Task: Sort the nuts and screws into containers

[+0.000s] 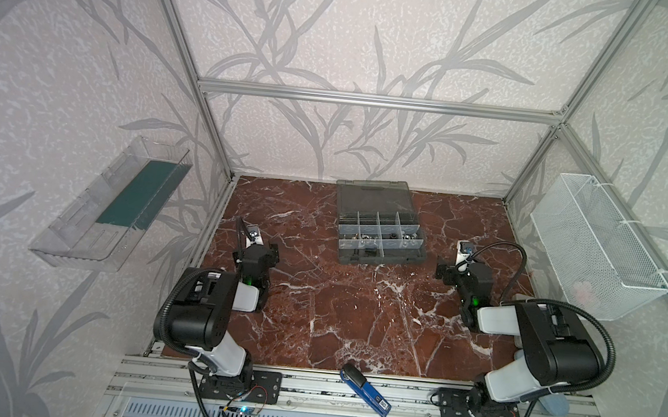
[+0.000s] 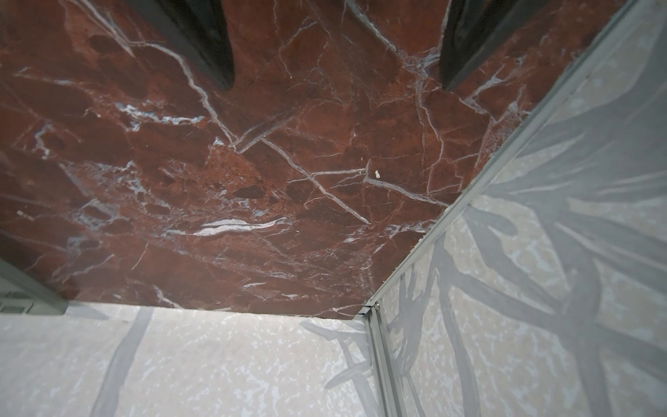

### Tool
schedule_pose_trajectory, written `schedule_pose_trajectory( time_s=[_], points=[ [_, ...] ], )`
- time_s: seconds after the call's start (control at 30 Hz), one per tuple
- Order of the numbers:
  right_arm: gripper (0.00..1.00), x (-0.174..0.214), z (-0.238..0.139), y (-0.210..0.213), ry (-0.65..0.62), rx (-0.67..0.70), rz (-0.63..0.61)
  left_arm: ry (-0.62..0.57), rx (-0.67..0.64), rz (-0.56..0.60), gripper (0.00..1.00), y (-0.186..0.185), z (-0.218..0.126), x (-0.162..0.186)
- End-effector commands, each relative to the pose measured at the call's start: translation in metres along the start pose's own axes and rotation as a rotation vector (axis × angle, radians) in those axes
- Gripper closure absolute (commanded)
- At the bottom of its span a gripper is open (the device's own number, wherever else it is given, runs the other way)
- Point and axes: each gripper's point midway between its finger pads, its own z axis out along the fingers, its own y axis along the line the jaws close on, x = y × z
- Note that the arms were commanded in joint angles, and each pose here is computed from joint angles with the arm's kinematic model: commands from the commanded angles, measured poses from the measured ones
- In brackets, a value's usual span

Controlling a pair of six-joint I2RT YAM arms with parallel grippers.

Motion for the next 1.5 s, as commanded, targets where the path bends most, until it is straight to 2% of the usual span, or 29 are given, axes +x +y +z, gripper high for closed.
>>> schedule_pose_trajectory(
  time_s=[0.0,0.03,0.07,0.2,0.27,0.3,0.33,0.37,0.4,0.43,0.5,0.53,0.8,1.47],
  points=[
    [0.01,-0.0041,0.0001,-0.0012,-0.024,0.005,0.005,-0.041,-0.012,-0.021,0.61,0.0008,0.0002,-0.0147],
    [0.01,-0.0045,0.0001,-0.0013,-0.025,0.005,0.004,-0.042,-0.012,-0.021,0.82,0.0009,0.0004,-0.0151],
    [0.01,-0.0039,-0.0001,-0.0011,-0.024,0.005,0.005,-0.042,-0.012,-0.021,0.90,0.0009,0.0003,-0.0148],
    [0.01,-0.0036,0.0000,-0.0010,-0.023,0.005,0.005,-0.043,-0.013,-0.021,0.91,0.0010,0.0003,-0.0152],
    [0.01,-0.0037,0.0000,-0.0013,-0.023,0.006,0.004,-0.043,-0.013,-0.021,0.85,0.0013,0.0003,-0.0153],
    [0.01,-0.0037,0.0000,-0.0010,-0.023,0.005,0.005,-0.042,-0.013,-0.021,0.78,0.0012,0.0004,-0.0149],
    [0.01,-0.0039,-0.0001,-0.0006,-0.024,0.004,0.004,-0.041,-0.014,-0.021,0.69,0.0014,0.0003,-0.0147],
    [0.01,-0.0040,0.0002,-0.0011,-0.024,0.005,0.005,-0.043,-0.012,-0.021,0.55,0.0010,0.0003,-0.0153],
    [0.01,-0.0043,0.0002,-0.0013,-0.025,0.006,0.005,-0.043,-0.012,-0.021,0.35,0.0011,0.0004,-0.0151],
    [0.01,-0.0038,0.0001,-0.0012,-0.024,0.005,0.005,-0.042,-0.012,-0.021,0.22,0.0009,0.0003,-0.0148],
    [0.01,-0.0041,0.0002,-0.0013,-0.024,0.006,0.004,-0.041,-0.011,-0.021,0.09,0.0009,0.0003,-0.0147],
    [0.01,-0.0042,0.0002,-0.0011,-0.025,0.005,0.005,-0.043,-0.014,-0.021,0.06,0.0014,0.0004,-0.0151],
    [0.01,-0.0037,0.0000,-0.0012,-0.024,0.006,0.005,-0.041,-0.014,-0.021,0.01,0.0014,0.0003,-0.0147],
    [0.01,-0.0038,0.0000,-0.0014,-0.024,0.006,0.005,-0.042,-0.013,-0.021,0.00,0.0012,0.0004,-0.0150]
  ],
)
